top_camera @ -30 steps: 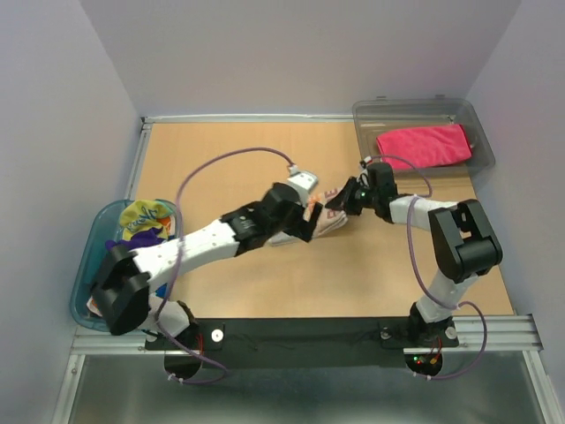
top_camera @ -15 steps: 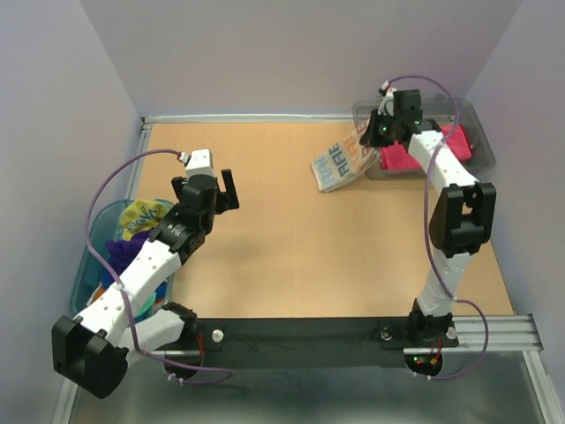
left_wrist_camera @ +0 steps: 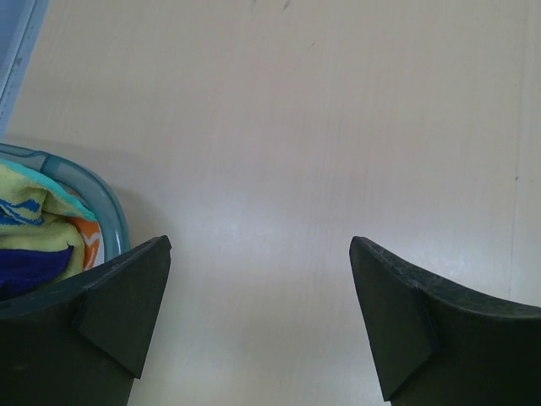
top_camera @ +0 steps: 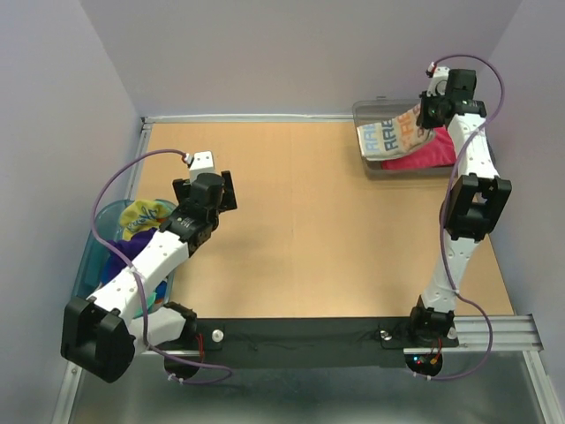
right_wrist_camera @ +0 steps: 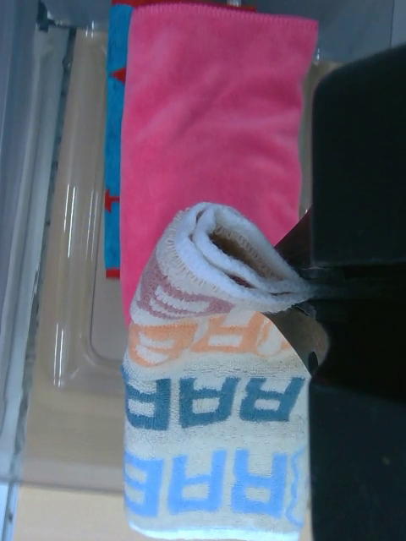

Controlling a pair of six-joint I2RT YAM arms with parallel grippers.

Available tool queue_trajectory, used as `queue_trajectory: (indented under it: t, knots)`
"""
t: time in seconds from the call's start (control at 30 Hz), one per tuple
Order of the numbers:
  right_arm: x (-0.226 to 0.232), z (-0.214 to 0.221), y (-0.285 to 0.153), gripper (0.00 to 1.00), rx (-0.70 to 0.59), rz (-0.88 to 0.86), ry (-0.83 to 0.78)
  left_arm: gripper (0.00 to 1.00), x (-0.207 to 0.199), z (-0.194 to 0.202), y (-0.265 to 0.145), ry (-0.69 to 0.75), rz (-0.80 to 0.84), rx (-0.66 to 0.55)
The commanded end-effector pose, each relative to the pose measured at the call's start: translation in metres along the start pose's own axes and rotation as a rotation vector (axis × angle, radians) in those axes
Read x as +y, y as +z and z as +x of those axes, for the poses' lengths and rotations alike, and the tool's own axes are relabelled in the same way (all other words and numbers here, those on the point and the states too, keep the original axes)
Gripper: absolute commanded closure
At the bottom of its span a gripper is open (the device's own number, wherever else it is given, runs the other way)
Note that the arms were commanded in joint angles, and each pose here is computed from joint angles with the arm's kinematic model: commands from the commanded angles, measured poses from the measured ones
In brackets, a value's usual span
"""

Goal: Fold and stack the towels
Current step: Neatly place the folded towel into the bin

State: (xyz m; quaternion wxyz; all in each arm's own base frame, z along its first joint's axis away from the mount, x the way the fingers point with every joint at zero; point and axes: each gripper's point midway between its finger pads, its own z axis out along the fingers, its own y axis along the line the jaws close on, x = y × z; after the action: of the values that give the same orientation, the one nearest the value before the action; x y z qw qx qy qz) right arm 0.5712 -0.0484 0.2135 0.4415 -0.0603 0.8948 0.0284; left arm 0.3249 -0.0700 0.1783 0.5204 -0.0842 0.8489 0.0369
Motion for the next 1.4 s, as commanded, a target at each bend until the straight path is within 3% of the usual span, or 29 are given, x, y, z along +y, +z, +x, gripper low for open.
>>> queue_trajectory:
  t: [0.0,0.43,0.97,1.03,1.1,1.23,1.3,1.33,1.37]
  knots:
    - [-0.031,-0.007,0.001,1.0,-0.016,0.042,-0.082,0.01,0.008,-0.003,0.008,-0.009,-0.06,-0.031]
    - [-0.085,-0.003,0.007,0.99,0.004,0.212,-0.096,0.01,0.003,0.012,0.02,0.033,-0.062,0.026]
    - [-0.131,0.052,0.052,0.99,0.054,0.359,-0.001,0.01,0.001,0.019,0.023,0.052,-0.054,0.05]
    - [-0.137,0.053,0.055,0.88,0.049,0.39,-0.002,0.01,0.001,0.019,0.023,0.051,-0.054,0.05]
    - [-0.142,0.06,0.061,0.84,0.057,0.413,0.01,0.01,0.002,0.02,0.022,0.054,-0.055,0.053]
    - [-0.16,0.059,0.061,0.57,0.045,0.512,0.037,0.01,0.001,0.017,0.023,0.049,-0.053,0.048]
    - [-0.175,0.051,0.048,0.44,0.019,0.623,0.075,0.01,0.001,0.017,0.022,0.052,-0.053,0.048]
    - [-0.183,0.044,0.038,0.33,-0.005,0.687,0.102,0.02,0.001,0.016,0.021,0.05,-0.049,0.045]
    - [-0.187,0.039,0.031,0.29,-0.02,0.723,0.121,0.01,0.001,0.015,0.021,0.046,-0.048,0.043]
